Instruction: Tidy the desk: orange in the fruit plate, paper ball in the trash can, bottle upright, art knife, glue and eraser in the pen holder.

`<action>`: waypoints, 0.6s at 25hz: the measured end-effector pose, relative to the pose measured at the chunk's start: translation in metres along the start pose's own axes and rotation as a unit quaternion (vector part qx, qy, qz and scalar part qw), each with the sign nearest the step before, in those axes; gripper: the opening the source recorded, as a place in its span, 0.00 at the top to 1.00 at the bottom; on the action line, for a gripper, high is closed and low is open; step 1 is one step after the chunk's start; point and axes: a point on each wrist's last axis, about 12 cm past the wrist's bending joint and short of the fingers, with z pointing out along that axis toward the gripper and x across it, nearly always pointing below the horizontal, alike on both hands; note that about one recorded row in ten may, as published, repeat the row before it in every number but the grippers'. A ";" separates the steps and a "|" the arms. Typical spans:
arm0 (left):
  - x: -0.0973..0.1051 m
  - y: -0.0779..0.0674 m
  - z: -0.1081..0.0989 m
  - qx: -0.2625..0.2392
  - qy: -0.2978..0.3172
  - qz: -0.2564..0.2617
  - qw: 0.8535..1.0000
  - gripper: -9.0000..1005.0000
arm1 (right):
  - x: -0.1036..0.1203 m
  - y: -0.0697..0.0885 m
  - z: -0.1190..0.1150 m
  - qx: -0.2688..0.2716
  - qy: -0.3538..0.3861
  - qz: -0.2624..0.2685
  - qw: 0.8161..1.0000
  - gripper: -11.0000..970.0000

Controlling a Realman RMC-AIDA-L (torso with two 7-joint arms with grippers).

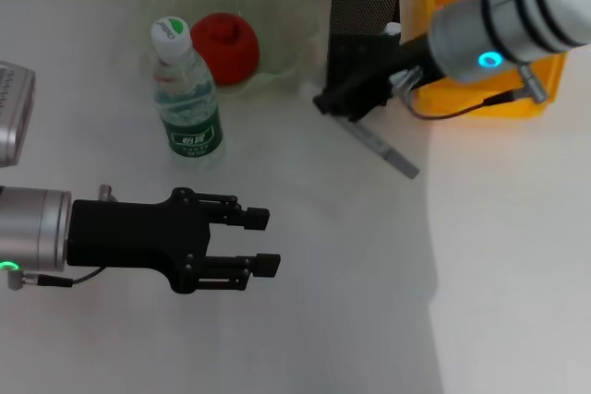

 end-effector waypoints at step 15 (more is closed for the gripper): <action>-0.006 0.001 0.007 0.006 -0.003 0.009 1.000 0.37 | 0.033 -0.089 -0.054 0.048 -0.376 0.179 0.908 0.87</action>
